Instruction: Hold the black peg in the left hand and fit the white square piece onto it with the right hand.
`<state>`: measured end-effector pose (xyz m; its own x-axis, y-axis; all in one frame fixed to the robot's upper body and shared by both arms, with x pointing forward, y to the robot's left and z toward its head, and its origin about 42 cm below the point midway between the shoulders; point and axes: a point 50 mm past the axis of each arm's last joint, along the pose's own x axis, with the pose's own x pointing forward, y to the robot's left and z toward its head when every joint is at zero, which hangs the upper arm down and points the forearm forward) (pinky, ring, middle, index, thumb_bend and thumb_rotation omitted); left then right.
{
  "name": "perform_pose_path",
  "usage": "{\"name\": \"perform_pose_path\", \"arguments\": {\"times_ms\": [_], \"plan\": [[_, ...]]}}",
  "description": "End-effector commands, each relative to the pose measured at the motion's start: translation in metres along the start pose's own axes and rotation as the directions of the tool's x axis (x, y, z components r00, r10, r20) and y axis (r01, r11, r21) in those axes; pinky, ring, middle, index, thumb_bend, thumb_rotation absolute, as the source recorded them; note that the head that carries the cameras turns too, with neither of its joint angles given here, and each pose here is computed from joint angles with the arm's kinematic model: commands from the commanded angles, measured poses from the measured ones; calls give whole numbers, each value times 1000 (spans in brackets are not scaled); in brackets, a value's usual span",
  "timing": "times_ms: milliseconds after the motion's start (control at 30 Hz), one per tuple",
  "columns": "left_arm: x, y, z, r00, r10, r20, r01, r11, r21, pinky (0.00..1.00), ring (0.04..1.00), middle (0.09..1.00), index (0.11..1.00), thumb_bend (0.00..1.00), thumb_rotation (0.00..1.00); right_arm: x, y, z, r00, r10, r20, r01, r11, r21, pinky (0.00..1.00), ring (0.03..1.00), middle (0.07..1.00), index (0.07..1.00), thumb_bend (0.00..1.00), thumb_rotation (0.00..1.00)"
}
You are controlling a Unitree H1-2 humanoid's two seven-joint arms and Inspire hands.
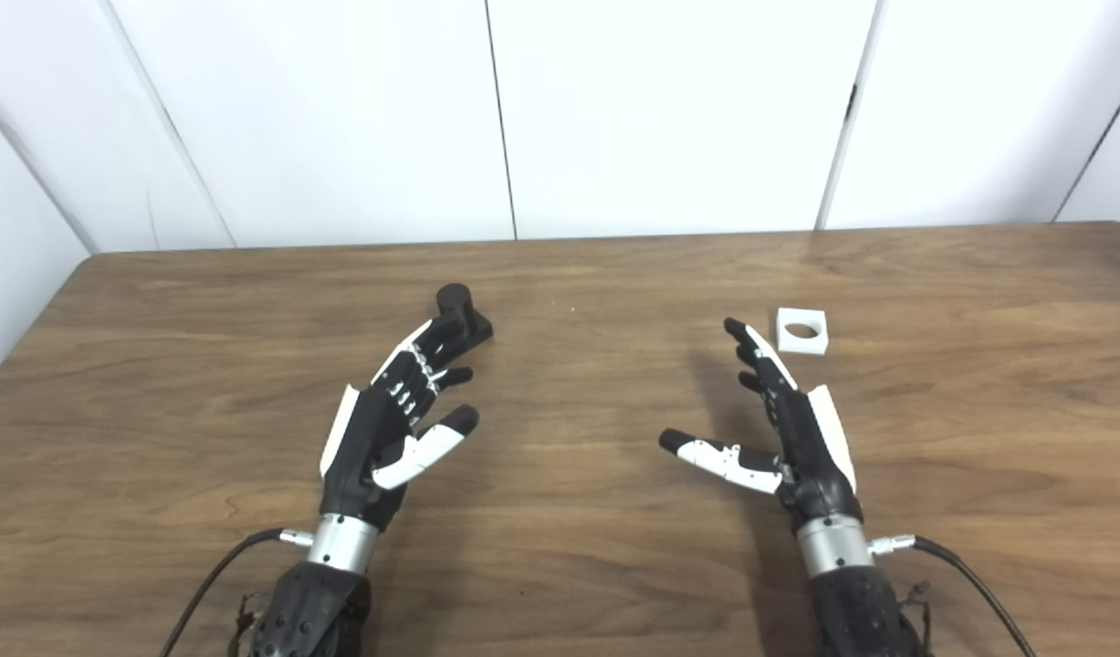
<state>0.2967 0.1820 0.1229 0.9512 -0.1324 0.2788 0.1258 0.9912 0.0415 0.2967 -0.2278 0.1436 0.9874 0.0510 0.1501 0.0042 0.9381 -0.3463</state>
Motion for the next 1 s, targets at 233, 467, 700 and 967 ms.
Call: {"name": "perform_pose_path", "arguments": {"times_ms": [233, 467, 700, 967], "plan": [[-19, 10, -13, 998, 21, -60, -19, 1000, 23, 794, 883, 895, 849, 953, 465, 11, -1, 22, 995, -17, 99, 17, 1000, 1, 855, 929, 938, 902, 798, 233], [-19, 7, -15, 998, 15, -63, -13, 1000, 28, 783, 880, 898, 853, 951, 475, 10, -3, 19, 995, -19, 97, 18, 1000, 12, 867, 934, 944, 902, 791, 218], [-17, -8, -20, 997, 3, -74, -3, 1000, -1, 793, 878, 886, 847, 921, 426, 8, -16, 12, 994, -34, 101, 35, 999, -12, 854, 909, 927, 899, 780, 234], [-16, -20, -24, 996, 9, -90, -9, 1000, -4, 840, 893, 898, 857, 958, 449, 9, -24, 8, 994, -33, 107, 29, 999, 40, 822, 928, 951, 919, 734, 148]]}}
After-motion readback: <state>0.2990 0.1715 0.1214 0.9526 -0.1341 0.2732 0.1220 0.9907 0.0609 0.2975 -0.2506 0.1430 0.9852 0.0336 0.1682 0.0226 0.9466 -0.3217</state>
